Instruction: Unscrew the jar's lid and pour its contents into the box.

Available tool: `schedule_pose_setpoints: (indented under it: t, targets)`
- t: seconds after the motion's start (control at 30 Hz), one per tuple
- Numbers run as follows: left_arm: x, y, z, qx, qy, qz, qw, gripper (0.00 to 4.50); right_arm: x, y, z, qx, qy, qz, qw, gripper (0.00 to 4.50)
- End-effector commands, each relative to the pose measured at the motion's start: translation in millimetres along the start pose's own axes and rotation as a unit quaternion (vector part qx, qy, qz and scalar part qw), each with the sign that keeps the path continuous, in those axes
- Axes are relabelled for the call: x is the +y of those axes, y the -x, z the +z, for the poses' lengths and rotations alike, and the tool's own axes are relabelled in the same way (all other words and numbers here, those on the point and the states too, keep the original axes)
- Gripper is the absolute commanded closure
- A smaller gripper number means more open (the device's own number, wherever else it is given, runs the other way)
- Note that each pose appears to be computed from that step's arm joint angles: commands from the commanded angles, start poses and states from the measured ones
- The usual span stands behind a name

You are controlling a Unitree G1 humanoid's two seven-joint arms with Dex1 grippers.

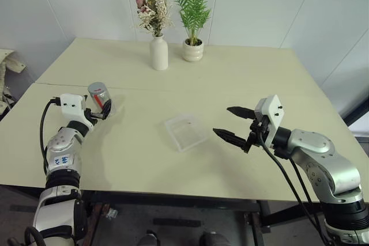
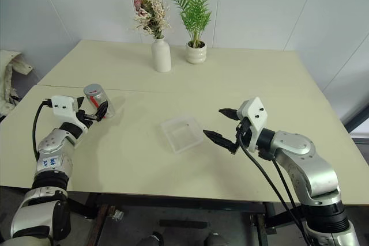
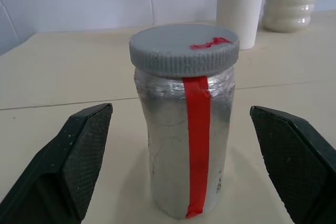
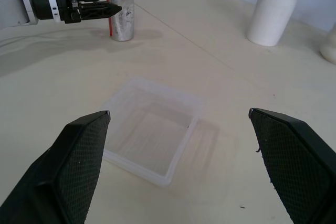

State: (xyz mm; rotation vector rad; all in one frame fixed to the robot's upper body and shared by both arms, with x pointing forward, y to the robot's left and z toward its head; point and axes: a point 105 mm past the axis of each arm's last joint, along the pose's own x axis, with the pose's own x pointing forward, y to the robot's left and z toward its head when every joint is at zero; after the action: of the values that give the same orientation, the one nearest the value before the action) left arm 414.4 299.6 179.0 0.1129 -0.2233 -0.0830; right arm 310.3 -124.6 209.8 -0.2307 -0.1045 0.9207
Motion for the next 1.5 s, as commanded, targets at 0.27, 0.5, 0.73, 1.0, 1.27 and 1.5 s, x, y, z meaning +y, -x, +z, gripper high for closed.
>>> schedule_pose_setpoints:
  t: [0.27, 0.5, 0.73, 1.0, 1.27, 1.5]
  targets:
    - [-1, -15, 16, -0.02, -0.014, 0.001, 1.0, 0.0, 5, 2, 10, -0.017, 0.023, -0.006, 1.0, 0.03]
    - [-1, -18, 16, -0.017, -0.008, 0.003, 1.0, 0.0, 4, 3, 9, -0.013, 0.022, -0.009, 1.0, 0.03]
    - [-1, -20, 13, -0.005, -0.026, 0.01, 1.0, 0.64, 3, 2, 10, -0.012, 0.024, -0.01, 1.0, 0.0]
    - [-6, -22, 15, -0.013, -0.023, 0.002, 1.0, 2.43, -2, 4, 13, -0.011, 0.032, -0.015, 0.999, 0.0]
    - [-39, -30, 58, -0.077, 0.014, -0.134, 0.988, 2.43, -6, 0, 38, -0.03, 0.054, -0.024, 0.998, 0.0]
    - [-100, -16, 90, -0.089, 0.029, -0.357, 0.929, 2.43, -7, -15, 73, -0.074, 0.066, -0.04, 0.994, 0.0]
